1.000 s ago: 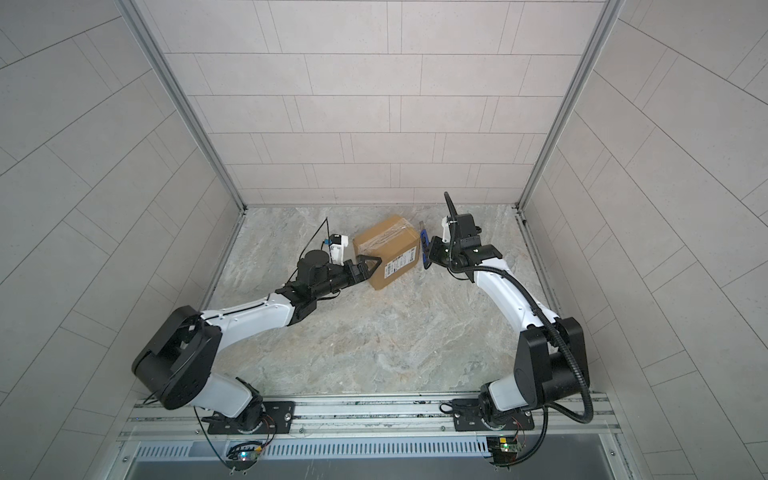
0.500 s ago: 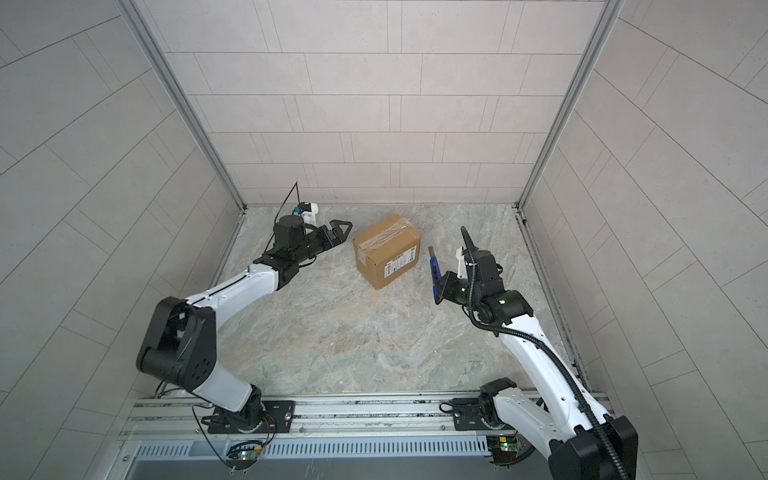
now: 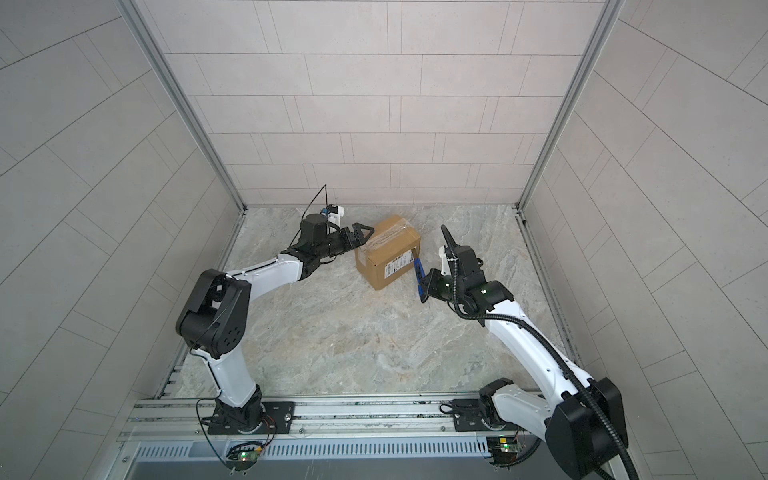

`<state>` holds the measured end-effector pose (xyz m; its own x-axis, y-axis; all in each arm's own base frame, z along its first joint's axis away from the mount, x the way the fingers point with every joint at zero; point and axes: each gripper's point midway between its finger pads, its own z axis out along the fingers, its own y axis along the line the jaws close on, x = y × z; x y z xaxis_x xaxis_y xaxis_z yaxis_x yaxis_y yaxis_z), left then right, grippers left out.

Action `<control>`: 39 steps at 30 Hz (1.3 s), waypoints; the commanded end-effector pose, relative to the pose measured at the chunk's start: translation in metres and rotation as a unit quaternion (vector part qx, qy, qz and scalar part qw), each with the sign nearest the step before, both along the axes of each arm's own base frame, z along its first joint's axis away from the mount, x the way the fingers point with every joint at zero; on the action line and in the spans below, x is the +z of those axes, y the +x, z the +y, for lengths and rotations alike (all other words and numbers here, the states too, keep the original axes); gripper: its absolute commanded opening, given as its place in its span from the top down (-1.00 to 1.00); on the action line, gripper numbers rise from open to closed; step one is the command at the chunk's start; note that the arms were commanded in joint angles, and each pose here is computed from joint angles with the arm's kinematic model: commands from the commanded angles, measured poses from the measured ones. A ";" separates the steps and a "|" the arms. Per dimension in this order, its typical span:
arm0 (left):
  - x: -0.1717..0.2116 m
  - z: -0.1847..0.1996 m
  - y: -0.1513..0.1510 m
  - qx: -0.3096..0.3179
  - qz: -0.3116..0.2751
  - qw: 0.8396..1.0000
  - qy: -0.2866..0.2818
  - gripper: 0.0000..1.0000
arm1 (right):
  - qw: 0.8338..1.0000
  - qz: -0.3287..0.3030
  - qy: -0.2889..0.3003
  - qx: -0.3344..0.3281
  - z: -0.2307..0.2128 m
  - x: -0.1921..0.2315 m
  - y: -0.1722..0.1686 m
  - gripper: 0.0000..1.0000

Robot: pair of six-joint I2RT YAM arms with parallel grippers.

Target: Unpack the express box

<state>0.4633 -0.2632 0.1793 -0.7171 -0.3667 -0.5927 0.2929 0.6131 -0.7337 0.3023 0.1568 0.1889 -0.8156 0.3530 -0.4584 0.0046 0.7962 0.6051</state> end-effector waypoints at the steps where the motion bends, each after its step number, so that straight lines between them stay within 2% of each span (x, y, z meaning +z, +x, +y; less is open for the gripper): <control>1: 0.026 -0.006 -0.017 -0.014 -0.027 0.999 -0.038 -0.99 | 0.999 -0.038 0.013 0.019 0.011 0.021 0.015 1.00; 9: 0.035 -0.015 -0.061 -0.022 -0.031 0.997 -0.063 -0.99 | 0.998 -0.036 0.018 0.045 0.025 0.021 0.028 1.00; 16: 0.045 -0.005 -0.083 -0.006 -0.036 0.997 -0.072 -0.99 | 0.997 -0.033 0.025 0.065 0.042 0.019 0.024 1.00; 27: 0.037 0.010 -0.094 0.015 -0.027 0.999 -0.041 -0.99 | 0.996 -0.024 0.037 0.074 0.057 0.011 0.010 1.00; 33: 0.034 0.017 -0.099 0.026 -0.024 0.999 -0.036 -0.99 | 0.998 -0.026 0.019 0.055 0.041 0.014 0.003 1.00; 39: 0.027 0.031 -0.105 0.044 -0.027 0.999 0.006 -1.00 | 0.999 -0.039 0.014 0.032 0.018 0.034 -0.026 1.00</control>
